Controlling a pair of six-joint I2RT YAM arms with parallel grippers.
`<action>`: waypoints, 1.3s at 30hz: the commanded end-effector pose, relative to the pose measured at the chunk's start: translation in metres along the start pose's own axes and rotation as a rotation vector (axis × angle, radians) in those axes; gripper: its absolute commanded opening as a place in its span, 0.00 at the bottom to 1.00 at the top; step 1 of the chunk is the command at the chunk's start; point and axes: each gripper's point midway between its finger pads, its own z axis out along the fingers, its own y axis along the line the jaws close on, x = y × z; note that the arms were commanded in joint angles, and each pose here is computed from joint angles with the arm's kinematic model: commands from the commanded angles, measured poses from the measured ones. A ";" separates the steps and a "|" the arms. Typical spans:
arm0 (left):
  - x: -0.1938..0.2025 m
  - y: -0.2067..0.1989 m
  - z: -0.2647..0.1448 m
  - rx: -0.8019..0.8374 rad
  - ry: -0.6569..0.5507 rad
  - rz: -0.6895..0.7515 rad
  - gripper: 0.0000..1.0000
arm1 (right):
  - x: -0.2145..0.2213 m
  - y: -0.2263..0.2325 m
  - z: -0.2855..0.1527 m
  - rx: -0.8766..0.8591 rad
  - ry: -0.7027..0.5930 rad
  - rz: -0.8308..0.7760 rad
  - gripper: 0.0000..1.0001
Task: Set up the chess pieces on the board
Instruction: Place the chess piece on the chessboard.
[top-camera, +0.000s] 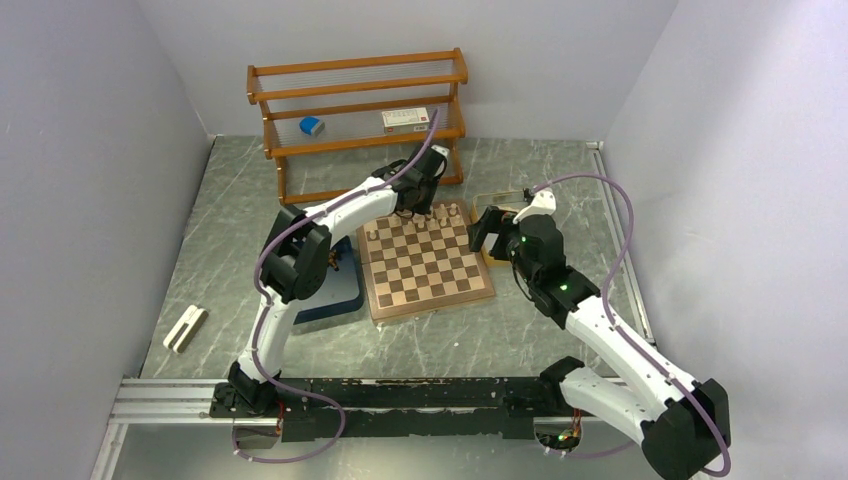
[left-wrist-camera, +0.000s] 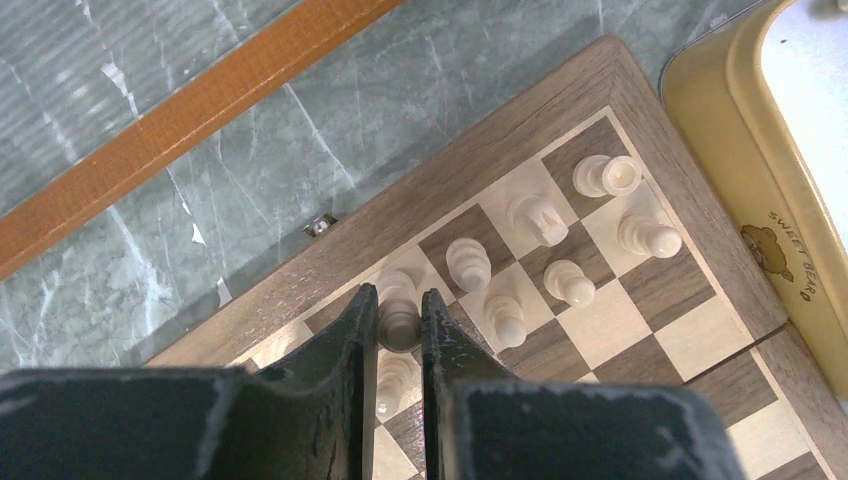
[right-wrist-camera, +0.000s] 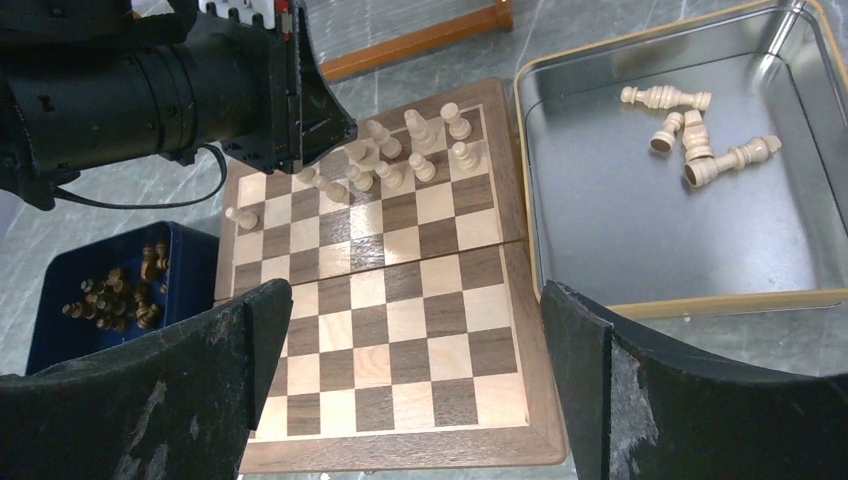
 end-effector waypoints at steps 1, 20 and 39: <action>-0.007 -0.001 0.002 -0.014 -0.014 0.020 0.13 | -0.009 -0.003 -0.004 0.005 -0.042 -0.004 1.00; 0.005 -0.006 0.007 0.013 0.012 -0.008 0.22 | 0.000 -0.005 0.006 0.012 -0.018 -0.018 1.00; 0.004 0.005 0.007 -0.013 -0.002 -0.006 0.38 | 0.009 -0.006 0.007 0.004 0.000 -0.019 1.00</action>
